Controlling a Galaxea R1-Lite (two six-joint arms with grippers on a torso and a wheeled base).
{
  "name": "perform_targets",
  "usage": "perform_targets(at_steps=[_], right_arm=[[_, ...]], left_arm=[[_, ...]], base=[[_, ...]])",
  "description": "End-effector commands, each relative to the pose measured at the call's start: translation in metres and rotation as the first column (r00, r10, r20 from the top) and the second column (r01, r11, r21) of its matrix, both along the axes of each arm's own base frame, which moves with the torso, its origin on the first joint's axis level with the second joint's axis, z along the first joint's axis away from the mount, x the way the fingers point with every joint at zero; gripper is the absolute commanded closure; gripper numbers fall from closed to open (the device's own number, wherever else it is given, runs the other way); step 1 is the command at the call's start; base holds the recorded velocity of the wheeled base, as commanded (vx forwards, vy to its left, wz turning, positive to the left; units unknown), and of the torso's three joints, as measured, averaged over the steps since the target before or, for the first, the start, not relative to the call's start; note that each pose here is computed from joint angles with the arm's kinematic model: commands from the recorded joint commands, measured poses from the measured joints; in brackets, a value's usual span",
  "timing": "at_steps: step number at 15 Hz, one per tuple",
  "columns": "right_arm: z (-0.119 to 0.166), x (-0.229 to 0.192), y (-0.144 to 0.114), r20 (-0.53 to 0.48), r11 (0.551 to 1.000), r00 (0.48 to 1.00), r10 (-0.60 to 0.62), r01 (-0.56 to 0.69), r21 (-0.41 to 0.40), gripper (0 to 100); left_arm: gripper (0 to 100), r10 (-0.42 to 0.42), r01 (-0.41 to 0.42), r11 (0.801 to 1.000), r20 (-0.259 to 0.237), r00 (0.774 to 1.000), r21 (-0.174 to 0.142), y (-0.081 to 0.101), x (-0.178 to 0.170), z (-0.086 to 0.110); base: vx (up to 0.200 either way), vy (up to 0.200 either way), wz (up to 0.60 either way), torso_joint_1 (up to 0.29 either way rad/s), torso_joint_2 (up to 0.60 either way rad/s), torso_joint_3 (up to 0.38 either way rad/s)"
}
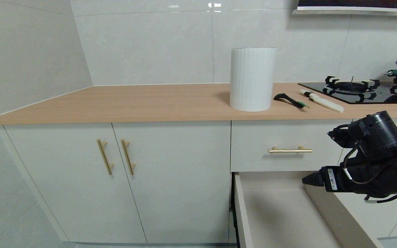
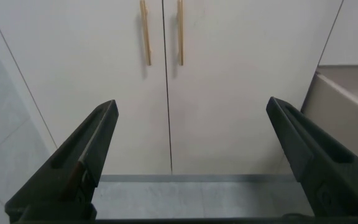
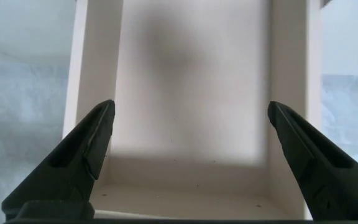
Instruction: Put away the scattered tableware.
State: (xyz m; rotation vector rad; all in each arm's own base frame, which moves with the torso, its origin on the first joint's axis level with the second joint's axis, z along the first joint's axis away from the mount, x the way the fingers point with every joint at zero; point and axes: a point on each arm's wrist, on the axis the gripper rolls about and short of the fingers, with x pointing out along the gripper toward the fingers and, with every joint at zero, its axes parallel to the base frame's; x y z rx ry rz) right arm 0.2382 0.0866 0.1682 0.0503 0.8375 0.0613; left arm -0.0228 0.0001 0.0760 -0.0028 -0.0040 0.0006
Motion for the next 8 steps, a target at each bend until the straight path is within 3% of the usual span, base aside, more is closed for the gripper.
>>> perform_targets(at_steps=[1,8], right_arm=[[-0.0005,0.0008,-0.0009,-0.003,1.0,1.0,-0.004,0.004,-0.001,0],[-0.0006,0.0054,-0.0076,0.013,1.0,1.0,-0.026,0.026,-0.004,0]], left_arm=[[0,0.001,-0.001,1.0,-0.003,1.0,0.0,0.0,0.0,-0.0003],[0,-0.001,0.001,1.0,-0.003,1.0,0.0,0.0,0.0,-0.0003]], base=[[0.0,0.0,0.0,0.032,-0.11,-0.261],[0.0,0.0,0.0,0.173,-0.49,-0.29]])
